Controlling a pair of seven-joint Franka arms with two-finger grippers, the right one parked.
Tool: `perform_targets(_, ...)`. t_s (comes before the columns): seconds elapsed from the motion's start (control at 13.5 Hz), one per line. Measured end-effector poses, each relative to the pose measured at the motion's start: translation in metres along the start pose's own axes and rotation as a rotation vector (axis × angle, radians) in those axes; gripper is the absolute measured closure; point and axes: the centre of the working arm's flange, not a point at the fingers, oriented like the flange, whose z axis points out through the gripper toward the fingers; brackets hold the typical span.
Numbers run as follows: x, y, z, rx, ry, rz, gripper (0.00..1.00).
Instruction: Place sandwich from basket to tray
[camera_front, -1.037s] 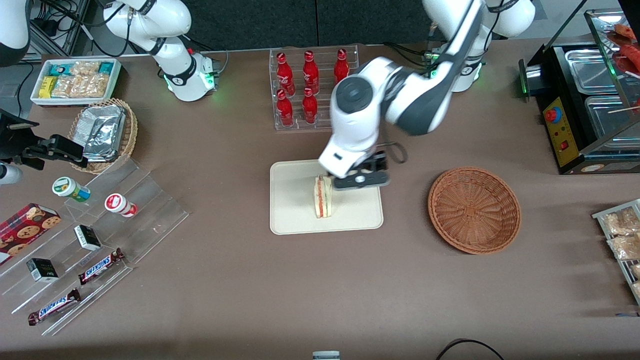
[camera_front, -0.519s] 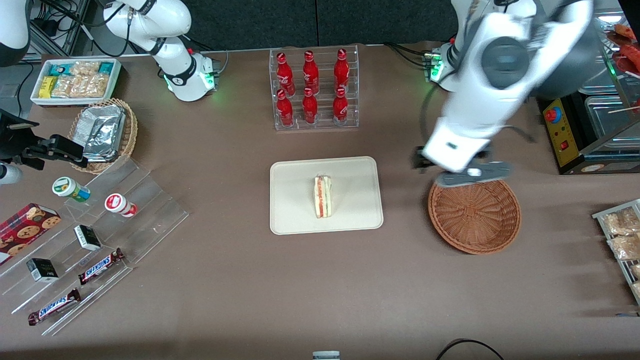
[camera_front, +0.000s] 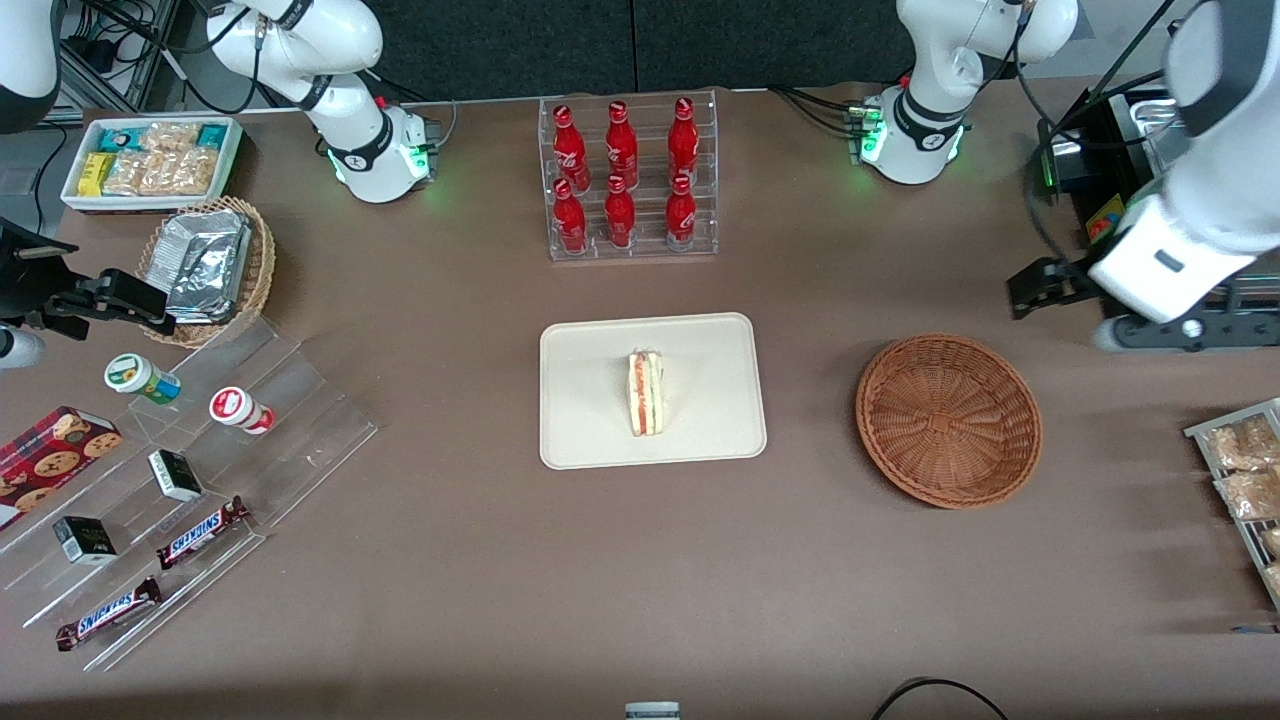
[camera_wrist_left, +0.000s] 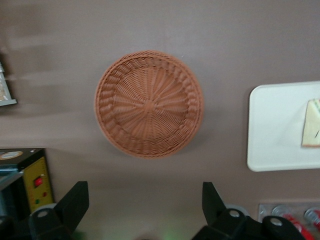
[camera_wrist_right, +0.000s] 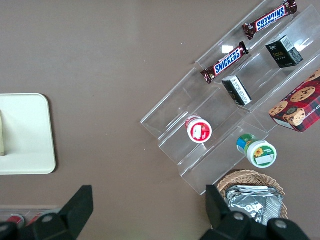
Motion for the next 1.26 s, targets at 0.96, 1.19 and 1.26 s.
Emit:
perform_targets(0.96,-0.031,-0.027,-0.024,-0.028,-0.039,0.035,0.00)
perform_targets(1.19,-0.033,-0.029,-0.025,-0.028,-0.044,0.017,0.00)
perform_targets(1.26,-0.033,-0.027,-0.024,-0.027,-0.046,0.019,0.00)
